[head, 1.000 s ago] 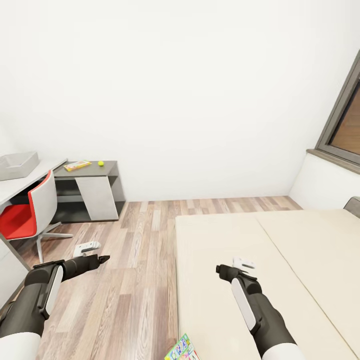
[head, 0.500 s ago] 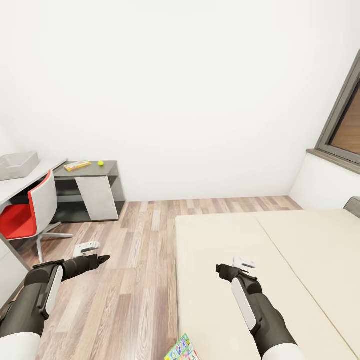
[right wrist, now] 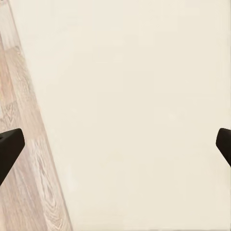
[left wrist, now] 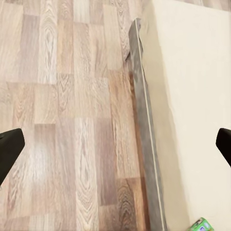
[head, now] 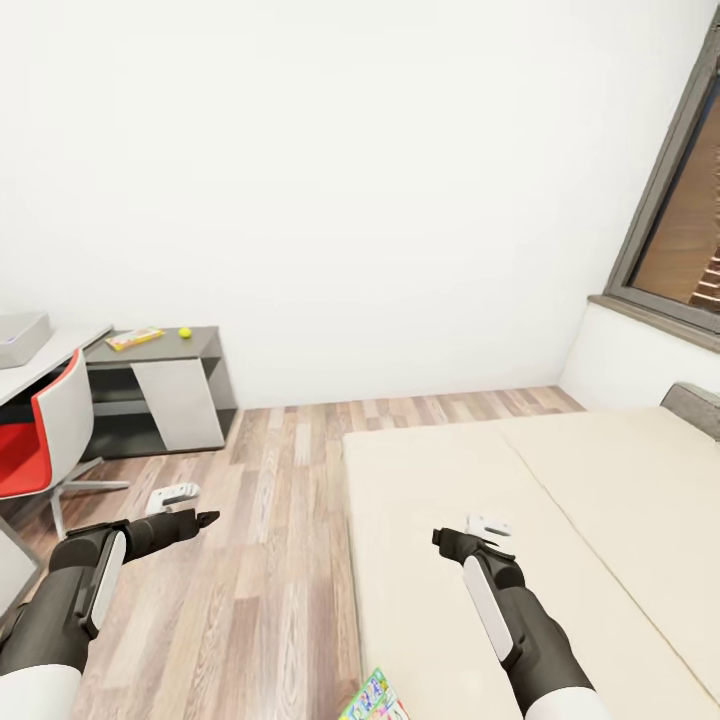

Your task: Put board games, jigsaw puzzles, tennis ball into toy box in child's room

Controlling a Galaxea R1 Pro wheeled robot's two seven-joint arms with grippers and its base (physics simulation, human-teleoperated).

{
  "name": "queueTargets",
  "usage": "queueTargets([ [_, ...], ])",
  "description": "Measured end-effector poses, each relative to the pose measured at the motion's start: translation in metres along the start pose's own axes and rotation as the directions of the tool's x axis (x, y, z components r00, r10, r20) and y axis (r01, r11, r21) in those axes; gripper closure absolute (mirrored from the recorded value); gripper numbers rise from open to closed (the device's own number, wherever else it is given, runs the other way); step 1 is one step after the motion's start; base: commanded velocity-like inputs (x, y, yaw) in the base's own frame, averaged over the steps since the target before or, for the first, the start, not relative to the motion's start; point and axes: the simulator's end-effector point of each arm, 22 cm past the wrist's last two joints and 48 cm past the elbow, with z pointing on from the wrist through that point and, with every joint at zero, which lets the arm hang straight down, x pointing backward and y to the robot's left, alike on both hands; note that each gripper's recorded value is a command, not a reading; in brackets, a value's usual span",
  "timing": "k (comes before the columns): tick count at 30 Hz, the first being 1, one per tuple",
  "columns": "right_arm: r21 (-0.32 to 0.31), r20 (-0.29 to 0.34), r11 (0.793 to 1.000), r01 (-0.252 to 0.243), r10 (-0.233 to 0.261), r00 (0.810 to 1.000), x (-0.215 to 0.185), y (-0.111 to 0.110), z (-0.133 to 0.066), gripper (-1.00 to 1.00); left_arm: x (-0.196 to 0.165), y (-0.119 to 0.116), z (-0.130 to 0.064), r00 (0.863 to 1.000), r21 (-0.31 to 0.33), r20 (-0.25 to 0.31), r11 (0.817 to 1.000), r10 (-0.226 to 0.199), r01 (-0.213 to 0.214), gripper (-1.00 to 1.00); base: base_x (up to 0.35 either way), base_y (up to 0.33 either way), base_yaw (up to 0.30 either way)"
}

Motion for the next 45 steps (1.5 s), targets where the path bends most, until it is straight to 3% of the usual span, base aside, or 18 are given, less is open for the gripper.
queueTargets([
  [45, -0.007, 0.003, 1.0, 0.001, -0.001, 1.0, 0.0, 0.0046, -0.0008, -1.0, -0.0009, 0.0015, -0.001, 1.0, -0.001, 0.002, 1.0, -0.002, 0.002, -1.0, 0.0, 0.281, -0.008],
])
